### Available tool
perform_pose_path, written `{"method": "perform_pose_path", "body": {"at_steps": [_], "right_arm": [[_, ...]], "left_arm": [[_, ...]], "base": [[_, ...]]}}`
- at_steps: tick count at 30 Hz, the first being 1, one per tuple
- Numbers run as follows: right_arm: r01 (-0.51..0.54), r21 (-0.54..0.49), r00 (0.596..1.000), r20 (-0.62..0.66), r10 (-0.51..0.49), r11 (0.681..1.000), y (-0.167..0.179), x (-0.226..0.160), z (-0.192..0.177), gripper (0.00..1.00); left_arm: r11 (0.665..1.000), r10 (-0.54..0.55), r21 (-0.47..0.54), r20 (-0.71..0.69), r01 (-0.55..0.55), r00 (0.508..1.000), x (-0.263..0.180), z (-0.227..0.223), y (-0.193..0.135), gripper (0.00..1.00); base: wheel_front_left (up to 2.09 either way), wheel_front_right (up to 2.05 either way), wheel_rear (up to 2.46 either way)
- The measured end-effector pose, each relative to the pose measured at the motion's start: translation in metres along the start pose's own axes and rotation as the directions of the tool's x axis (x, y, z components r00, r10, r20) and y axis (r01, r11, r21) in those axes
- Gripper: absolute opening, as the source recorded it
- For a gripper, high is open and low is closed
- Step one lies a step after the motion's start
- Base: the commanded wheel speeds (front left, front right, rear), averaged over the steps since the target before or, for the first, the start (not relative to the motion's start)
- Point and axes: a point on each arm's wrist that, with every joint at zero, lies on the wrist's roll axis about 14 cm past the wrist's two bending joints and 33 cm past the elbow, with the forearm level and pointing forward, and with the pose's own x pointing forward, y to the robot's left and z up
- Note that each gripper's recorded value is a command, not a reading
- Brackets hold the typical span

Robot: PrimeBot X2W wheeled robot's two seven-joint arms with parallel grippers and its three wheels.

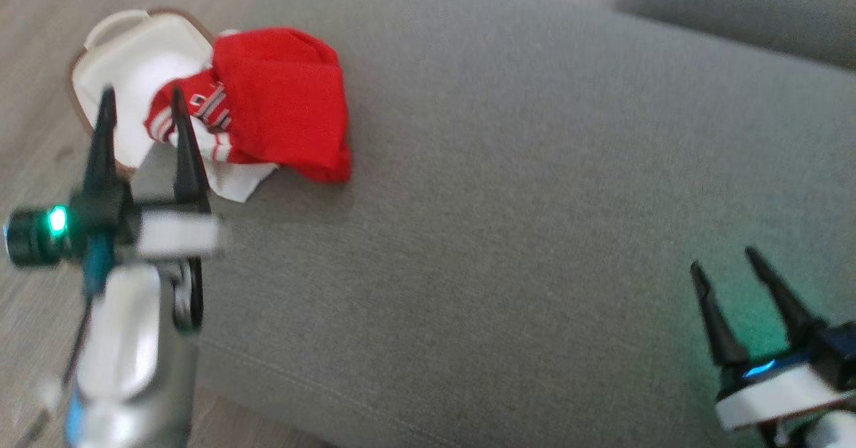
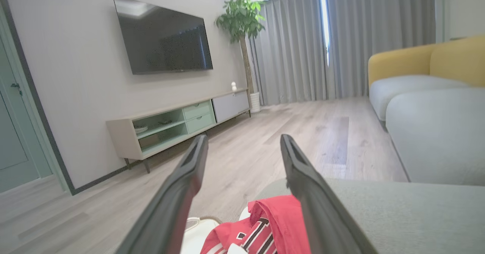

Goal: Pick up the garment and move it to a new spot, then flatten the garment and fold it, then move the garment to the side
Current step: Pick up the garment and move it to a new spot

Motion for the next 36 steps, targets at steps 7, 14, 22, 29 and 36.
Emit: {"method": "perform_pose_path", "body": {"at_steps": [7,14,22,29,36], "right_arm": [[0.004,-0.030,0.999,-0.043,-0.005,1.000,-0.041,0.013,-0.024,1.00],[0.021,-0.013,0.998,-0.054,-0.022,1.000,-0.060,0.021,-0.039,1.00],[0.089,-0.006,0.994,-0.064,-0.089,0.996,-0.074,0.004,-0.042,1.00],[0.128,0.013,0.992,-0.008,-0.128,0.992,-0.064,-0.004,-0.018,1.00],[0.173,0.041,0.981,0.087,-0.176,0.984,-0.044,-0.023,0.023,1.00]], "left_arm": [[1.000,-0.012,0.011,-0.379,0.017,0.925,0.070,-0.082,-0.028,1.00],[0.994,-0.106,-0.082,-0.691,0.068,0.715,0.061,-0.170,-0.075,1.00],[0.992,-0.121,-0.056,-0.677,0.112,0.726,0.067,-0.189,-0.089,0.00],[0.988,-0.142,-0.006,-0.437,0.155,0.888,0.109,-0.120,-0.079,0.00],[0.967,-0.234,0.066,-0.143,0.245,0.962,0.141,-0.009,-0.086,0.00]], "base": [[0.00,0.00,0.00],[0.00,0.00,0.00],[0.00,0.00,0.00],[0.00,0.00,0.00],[0.00,0.00,0.00]]}}
